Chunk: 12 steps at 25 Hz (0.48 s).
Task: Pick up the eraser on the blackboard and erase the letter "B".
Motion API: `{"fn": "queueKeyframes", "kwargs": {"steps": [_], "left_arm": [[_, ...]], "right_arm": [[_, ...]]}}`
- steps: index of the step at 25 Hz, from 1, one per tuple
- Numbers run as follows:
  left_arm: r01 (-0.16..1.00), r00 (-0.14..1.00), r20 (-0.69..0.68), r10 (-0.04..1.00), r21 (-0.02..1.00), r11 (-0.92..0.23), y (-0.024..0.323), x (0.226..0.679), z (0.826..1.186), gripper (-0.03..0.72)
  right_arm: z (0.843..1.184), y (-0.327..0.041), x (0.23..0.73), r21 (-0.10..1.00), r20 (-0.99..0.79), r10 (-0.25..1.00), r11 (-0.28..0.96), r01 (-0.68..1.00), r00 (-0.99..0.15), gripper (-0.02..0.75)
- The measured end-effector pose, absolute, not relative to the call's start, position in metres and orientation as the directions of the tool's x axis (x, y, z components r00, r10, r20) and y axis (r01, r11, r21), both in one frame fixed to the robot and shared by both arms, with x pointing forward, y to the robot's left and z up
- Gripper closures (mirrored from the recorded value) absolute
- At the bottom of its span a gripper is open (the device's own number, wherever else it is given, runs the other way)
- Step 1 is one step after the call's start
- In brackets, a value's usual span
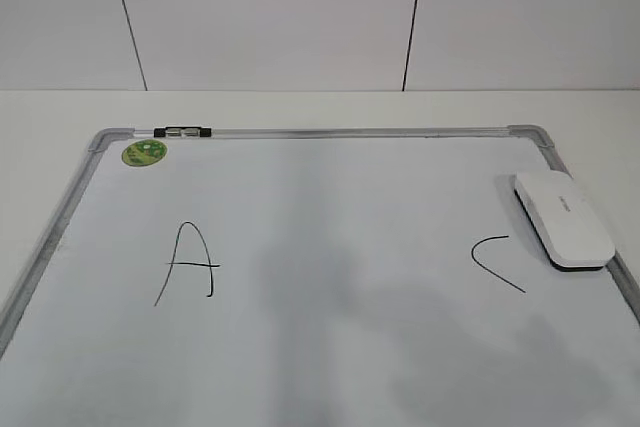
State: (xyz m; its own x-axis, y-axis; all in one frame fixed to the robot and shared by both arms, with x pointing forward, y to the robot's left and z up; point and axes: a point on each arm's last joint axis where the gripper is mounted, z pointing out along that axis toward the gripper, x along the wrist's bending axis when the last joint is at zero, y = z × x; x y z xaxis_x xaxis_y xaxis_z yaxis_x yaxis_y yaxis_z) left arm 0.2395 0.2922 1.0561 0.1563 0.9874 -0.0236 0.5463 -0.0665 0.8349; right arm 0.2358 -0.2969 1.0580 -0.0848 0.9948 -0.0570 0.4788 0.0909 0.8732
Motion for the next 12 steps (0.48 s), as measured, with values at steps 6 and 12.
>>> {"fn": "queueKeyframes", "kwargs": {"steps": [6,12], "left_arm": [[0.509,0.157,-0.022,0.987,0.859,-0.062,0.292,0.235,1.055,0.449],[0.481,0.159,-0.020,0.987,0.875,-0.059,0.292,0.231,1.055,0.452]], "right_arm": [[1.047,-0.297,0.226,0.856,-0.058,0.994,0.095,0.508,-0.089,0.154],[1.045,-0.297,0.227,0.852,-0.059,0.994,0.096,0.514,-0.088,0.154]]}}
